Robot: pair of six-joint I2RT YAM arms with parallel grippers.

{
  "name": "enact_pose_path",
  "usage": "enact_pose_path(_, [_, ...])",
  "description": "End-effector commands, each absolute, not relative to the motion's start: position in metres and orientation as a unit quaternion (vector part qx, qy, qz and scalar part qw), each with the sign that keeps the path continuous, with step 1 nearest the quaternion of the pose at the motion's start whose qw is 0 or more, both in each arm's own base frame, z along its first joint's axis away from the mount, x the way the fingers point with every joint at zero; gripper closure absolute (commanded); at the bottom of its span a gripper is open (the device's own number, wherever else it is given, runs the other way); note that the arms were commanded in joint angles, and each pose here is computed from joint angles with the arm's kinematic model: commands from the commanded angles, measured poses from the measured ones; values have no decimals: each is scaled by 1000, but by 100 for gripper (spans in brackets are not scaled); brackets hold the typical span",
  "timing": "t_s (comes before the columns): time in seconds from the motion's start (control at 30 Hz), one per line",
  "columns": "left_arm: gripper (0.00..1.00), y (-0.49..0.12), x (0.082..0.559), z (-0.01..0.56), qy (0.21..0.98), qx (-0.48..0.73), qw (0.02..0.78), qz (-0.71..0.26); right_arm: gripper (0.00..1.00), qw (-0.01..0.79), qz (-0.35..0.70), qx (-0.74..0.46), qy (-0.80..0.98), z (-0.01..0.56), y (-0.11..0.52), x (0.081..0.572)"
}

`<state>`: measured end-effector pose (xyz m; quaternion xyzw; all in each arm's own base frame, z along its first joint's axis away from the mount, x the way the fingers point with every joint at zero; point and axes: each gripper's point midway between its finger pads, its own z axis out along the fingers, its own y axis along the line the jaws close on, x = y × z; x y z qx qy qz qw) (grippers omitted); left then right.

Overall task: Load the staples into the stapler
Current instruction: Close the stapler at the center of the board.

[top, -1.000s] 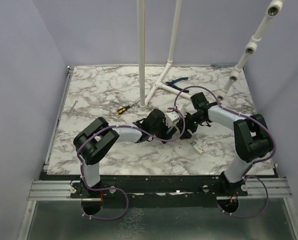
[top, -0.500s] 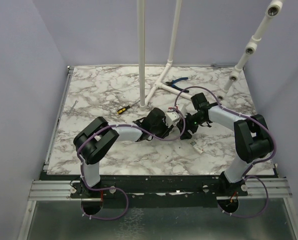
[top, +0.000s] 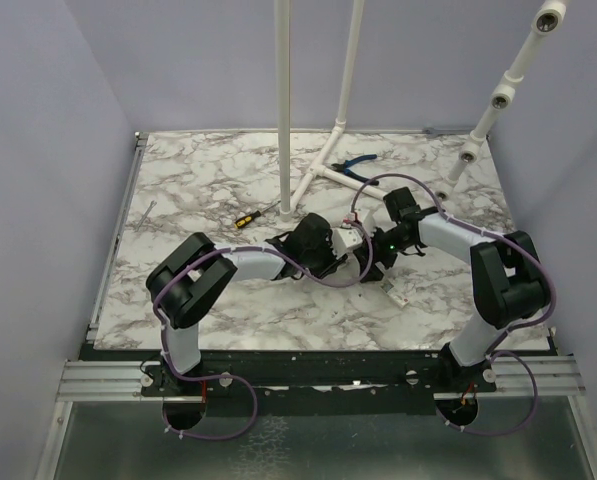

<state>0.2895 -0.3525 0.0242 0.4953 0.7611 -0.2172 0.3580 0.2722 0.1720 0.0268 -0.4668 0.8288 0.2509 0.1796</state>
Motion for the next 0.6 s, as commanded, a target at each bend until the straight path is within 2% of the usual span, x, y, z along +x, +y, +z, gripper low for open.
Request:
enact_pose_path(0.0, [100, -326, 265, 10, 737, 568, 310, -197, 19, 209, 283, -443, 825, 44, 184, 275])
enact_pose_path(0.23, [100, -331, 255, 52, 625, 655, 359, -227, 9, 220, 385, -395, 805, 93, 190, 276])
enact_pose_path(0.57, [100, -336, 229, 87, 510, 753, 318, -268, 5, 132, 551, -342, 749, 140, 219, 254])
